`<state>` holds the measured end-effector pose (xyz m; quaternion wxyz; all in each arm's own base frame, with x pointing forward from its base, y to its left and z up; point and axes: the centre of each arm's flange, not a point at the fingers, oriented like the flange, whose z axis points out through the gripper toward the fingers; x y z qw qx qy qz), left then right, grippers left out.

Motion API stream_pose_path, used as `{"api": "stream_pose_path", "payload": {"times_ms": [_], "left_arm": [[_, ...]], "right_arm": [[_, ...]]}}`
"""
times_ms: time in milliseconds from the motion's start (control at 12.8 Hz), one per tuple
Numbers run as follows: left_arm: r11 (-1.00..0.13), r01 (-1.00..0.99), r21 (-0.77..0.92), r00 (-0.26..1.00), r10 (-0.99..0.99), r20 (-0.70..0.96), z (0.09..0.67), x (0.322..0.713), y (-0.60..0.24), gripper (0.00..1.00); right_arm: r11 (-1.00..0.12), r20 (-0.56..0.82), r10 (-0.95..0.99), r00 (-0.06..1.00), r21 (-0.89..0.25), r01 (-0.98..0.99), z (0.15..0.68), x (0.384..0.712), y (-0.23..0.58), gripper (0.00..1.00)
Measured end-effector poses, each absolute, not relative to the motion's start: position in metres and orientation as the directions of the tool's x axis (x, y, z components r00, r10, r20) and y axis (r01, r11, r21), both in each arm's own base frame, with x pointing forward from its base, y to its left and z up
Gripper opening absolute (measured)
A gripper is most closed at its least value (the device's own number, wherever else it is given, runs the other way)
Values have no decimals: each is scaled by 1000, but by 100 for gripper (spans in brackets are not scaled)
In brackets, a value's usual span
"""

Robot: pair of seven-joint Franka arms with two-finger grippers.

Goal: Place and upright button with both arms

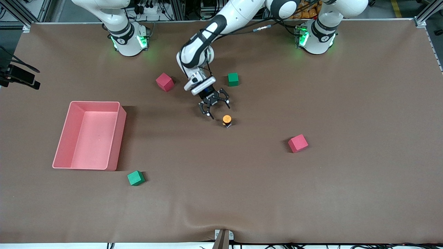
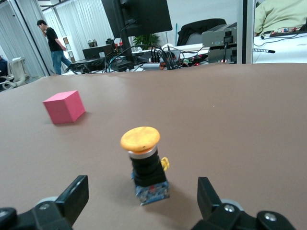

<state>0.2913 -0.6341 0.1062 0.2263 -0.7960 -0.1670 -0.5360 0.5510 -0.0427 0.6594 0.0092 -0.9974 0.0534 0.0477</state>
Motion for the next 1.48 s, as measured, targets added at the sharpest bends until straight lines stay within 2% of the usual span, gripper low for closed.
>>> {"api": "stream_pose_path", "payload": {"times_ms": [234, 468, 779, 935, 1247, 1481], "left_arm": [[-824, 500, -265, 442, -21, 897, 135, 286, -640, 100], [-807, 473, -354, 539, -53, 841, 192, 303, -643, 100], [-790, 436, -431, 649, -56, 759, 292, 376, -616, 100], [-793, 411, -450, 694, -48, 719, 311, 408, -599, 100], [-820, 385, -423, 737, -3, 676, 324, 446, -581, 100], [-853, 367, -370, 800, 87, 594, 373, 485, -550, 100]], "right_arm": [[-994, -92, -106, 990, -13, -108, 662, 550, -43, 100], [-994, -92, -106, 990, -13, -108, 662, 549, -43, 100], [-994, -92, -105, 990, -13, -107, 662, 549, -42, 100], [-994, -92, -105, 990, -13, -107, 662, 549, -42, 100], [-994, -92, -104, 990, -13, -106, 662, 549, -42, 100], [-994, -92, -104, 990, -13, -106, 662, 549, -42, 100]]}}
